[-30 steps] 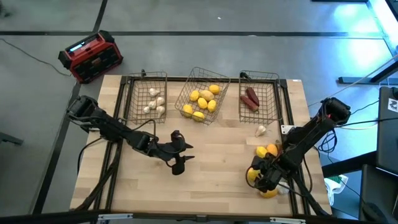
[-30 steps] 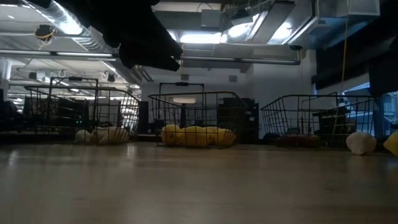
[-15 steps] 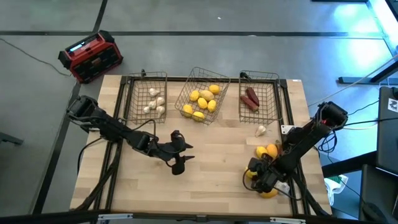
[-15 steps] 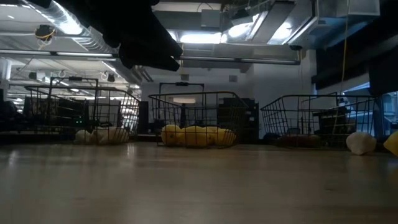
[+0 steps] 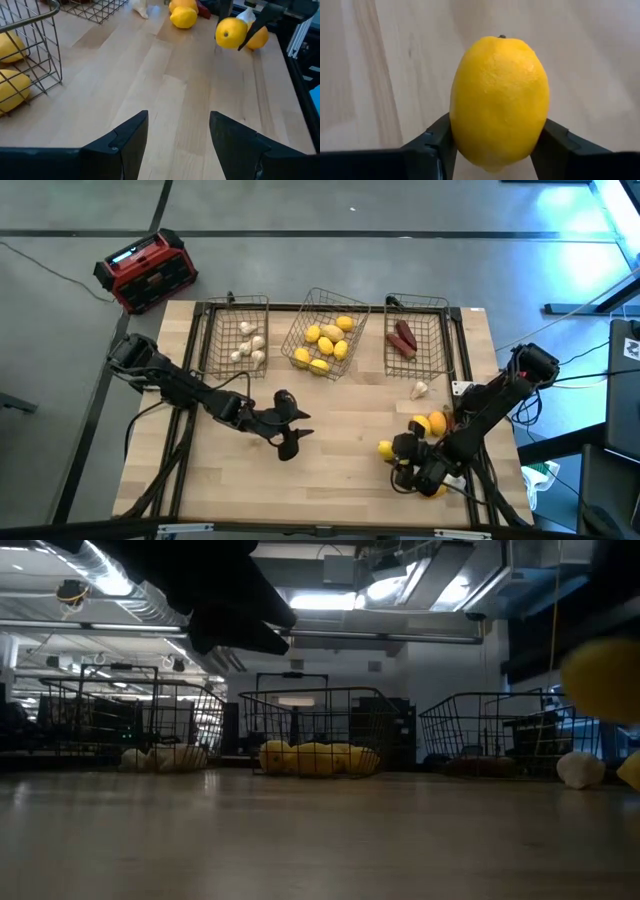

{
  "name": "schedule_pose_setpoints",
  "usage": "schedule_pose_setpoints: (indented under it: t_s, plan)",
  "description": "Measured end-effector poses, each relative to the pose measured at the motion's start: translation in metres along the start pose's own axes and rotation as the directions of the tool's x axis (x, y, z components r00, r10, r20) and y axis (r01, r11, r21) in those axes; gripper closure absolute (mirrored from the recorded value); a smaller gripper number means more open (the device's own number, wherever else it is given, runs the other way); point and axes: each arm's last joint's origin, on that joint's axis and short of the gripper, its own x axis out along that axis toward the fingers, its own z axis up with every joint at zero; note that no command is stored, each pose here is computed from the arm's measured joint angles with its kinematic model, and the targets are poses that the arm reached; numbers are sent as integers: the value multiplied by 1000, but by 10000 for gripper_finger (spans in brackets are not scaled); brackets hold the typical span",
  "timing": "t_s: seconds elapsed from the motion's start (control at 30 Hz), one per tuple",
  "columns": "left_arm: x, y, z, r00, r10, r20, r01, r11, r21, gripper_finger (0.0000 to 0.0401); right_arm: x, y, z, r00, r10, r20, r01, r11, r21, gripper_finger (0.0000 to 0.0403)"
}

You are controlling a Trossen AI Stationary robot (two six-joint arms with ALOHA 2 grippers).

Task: Sort produce into baskets
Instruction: Put the lemon into the middle wire basket

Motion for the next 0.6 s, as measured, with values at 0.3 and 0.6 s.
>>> schedule_pose_setpoints:
  t_s: [0.3,0.6]
  plan:
    - [5,9,3,999,31,-9,-32,989,-142,171,8,3,34,976,16,215,-1,998,-69,213]
    - [25,-9,1,985,-126,117,134,989,-68,118,21,-1,65,941,19,337,5,997,-72,213]
